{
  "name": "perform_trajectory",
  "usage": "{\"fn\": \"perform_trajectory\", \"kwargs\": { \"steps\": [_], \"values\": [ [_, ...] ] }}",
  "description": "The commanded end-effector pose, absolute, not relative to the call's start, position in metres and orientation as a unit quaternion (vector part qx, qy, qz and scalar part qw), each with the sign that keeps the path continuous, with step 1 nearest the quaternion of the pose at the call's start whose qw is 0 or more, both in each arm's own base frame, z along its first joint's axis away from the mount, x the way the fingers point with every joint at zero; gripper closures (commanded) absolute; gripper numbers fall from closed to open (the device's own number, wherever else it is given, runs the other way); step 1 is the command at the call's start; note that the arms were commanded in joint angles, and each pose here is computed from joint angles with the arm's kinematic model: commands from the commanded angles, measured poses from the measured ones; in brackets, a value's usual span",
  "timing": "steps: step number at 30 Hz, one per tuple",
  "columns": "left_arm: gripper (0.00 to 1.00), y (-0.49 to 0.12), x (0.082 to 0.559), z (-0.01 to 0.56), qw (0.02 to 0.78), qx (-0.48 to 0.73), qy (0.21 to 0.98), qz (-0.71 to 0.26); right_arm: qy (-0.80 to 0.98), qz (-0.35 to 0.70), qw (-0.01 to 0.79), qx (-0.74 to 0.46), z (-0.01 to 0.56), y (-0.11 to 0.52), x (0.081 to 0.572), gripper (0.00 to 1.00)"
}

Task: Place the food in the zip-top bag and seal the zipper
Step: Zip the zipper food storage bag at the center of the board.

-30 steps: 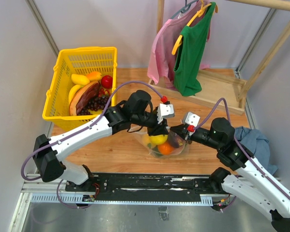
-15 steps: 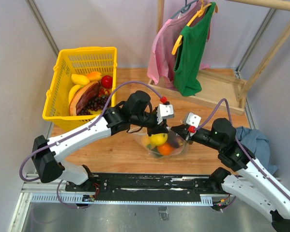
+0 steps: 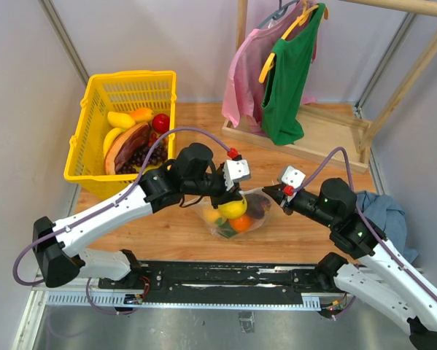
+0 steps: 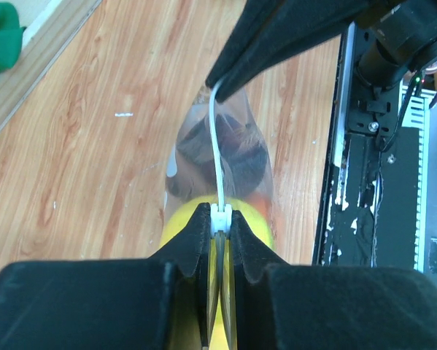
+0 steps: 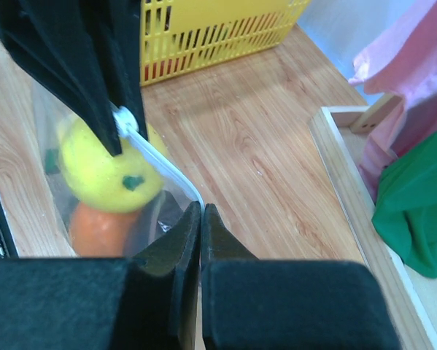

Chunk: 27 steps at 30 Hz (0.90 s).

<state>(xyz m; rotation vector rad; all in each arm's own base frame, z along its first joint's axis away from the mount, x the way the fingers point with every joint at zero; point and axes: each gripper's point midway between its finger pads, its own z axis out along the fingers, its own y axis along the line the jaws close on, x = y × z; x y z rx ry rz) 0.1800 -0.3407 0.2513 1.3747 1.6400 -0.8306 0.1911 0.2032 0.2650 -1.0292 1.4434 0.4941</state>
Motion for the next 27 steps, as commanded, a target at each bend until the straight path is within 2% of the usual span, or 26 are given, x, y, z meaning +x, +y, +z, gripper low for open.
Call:
{"fn": "perform_trajectory", "kwargs": {
  "steps": [1,14,21,27],
  "values": [
    [0.99,-0.312,0.170,0.246,0.399,0.531,0.681,-0.310,0.674,0.115,0.619,-0.387,0.266,0.166,0.218,0.99],
    [0.99,-0.286,0.165,0.242,0.407,0.494,0.711,-0.291,0.714,0.049,0.620,-0.321,0.263,0.137,0.234,0.99],
    [0.99,-0.276,0.164,0.241,0.412,0.485,0.719,-0.279,0.709,0.056,0.624,-0.323,0.268,0.139,0.233,0.99],
    [0.99,-0.271,0.165,0.243,0.420,0.480,0.721,-0.272,0.741,-0.012,0.621,-0.255,0.266,0.105,0.243,0.99]
  ]
}}
